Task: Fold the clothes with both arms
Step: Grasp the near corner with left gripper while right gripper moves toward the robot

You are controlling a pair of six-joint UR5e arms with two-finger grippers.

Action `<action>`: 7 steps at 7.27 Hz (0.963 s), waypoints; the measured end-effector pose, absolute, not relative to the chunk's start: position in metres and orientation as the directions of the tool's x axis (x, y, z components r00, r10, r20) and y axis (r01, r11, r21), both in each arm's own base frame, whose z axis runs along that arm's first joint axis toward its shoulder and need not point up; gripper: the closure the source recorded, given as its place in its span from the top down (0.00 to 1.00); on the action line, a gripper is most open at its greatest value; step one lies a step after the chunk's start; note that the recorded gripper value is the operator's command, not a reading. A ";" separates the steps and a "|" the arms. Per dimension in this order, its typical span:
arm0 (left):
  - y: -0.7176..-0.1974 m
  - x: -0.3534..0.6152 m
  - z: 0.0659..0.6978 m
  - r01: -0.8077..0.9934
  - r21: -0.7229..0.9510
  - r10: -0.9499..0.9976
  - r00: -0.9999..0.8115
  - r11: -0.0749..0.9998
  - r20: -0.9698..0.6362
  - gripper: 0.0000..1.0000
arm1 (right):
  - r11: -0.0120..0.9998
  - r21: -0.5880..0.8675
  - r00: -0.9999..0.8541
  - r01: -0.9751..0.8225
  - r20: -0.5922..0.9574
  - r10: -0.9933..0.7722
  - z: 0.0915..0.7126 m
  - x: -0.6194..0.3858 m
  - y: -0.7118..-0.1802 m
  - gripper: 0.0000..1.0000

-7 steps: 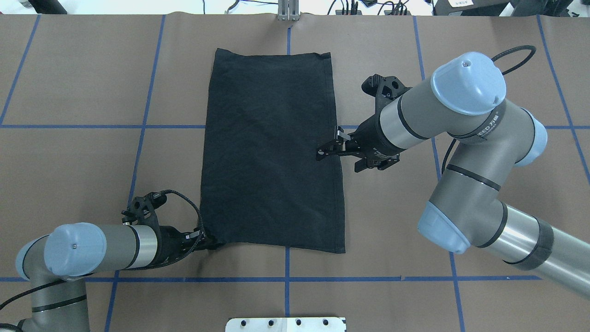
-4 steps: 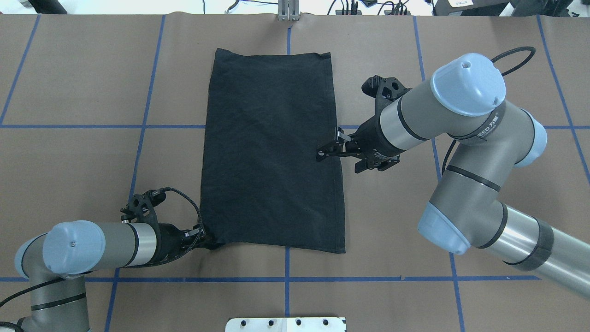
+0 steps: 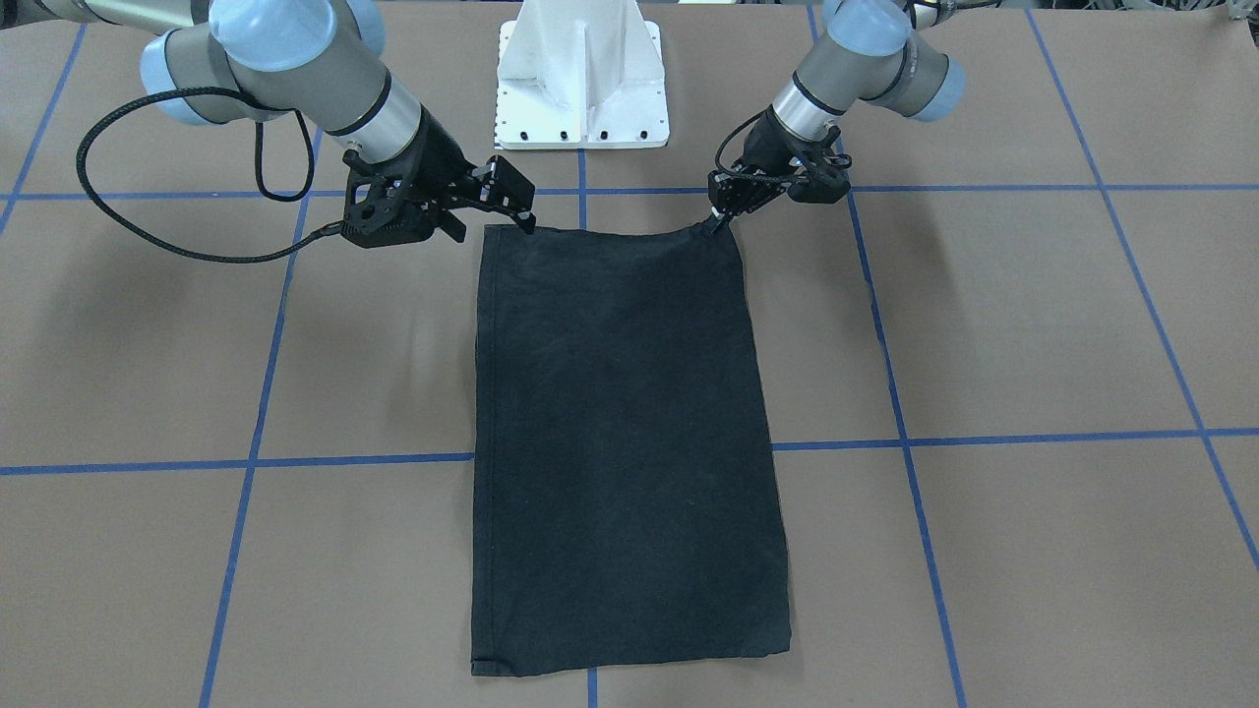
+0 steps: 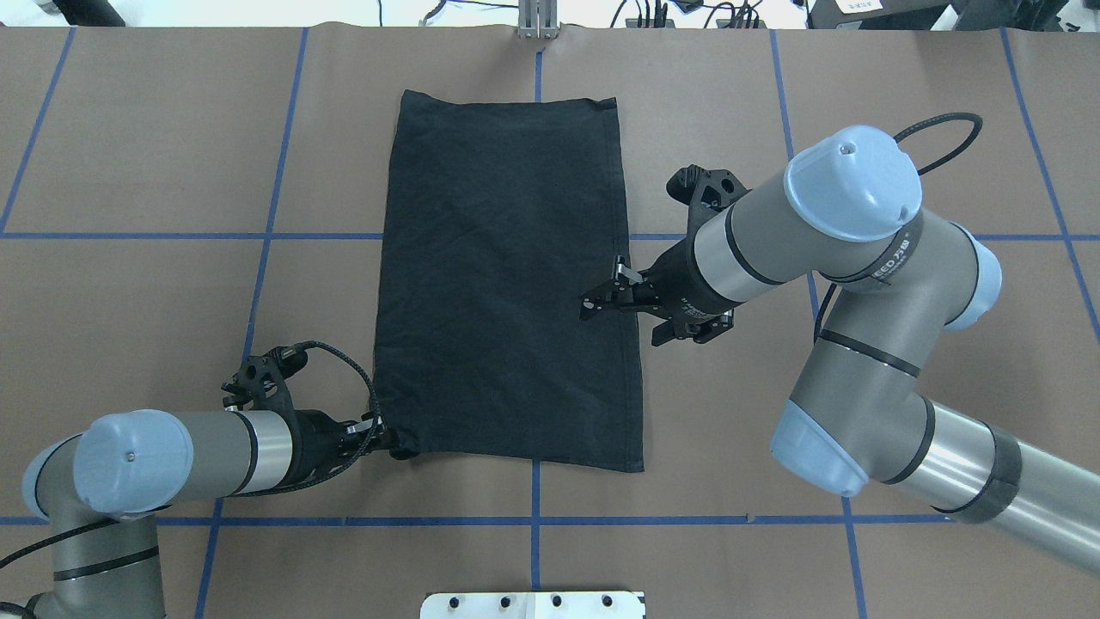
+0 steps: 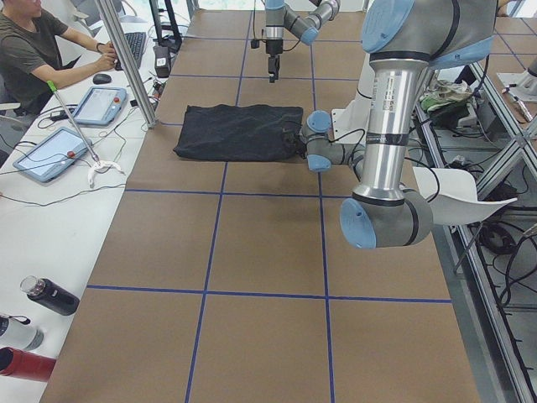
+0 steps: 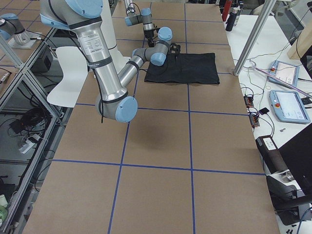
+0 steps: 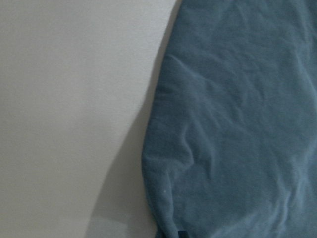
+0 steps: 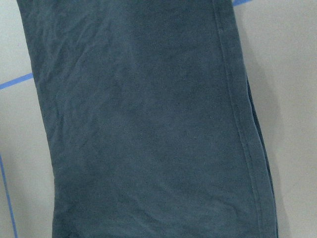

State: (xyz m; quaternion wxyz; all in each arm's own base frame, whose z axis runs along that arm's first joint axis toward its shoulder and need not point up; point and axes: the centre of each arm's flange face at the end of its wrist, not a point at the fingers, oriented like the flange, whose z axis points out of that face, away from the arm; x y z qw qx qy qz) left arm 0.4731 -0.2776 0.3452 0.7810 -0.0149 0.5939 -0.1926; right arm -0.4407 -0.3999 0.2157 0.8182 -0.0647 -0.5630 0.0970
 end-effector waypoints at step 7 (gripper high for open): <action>-0.274 0.465 0.324 0.275 -0.255 -0.313 0.197 0.927 -0.929 0.00 | 0.947 -0.267 0.465 -0.178 0.825 0.320 0.274 -0.521 -0.335 1.00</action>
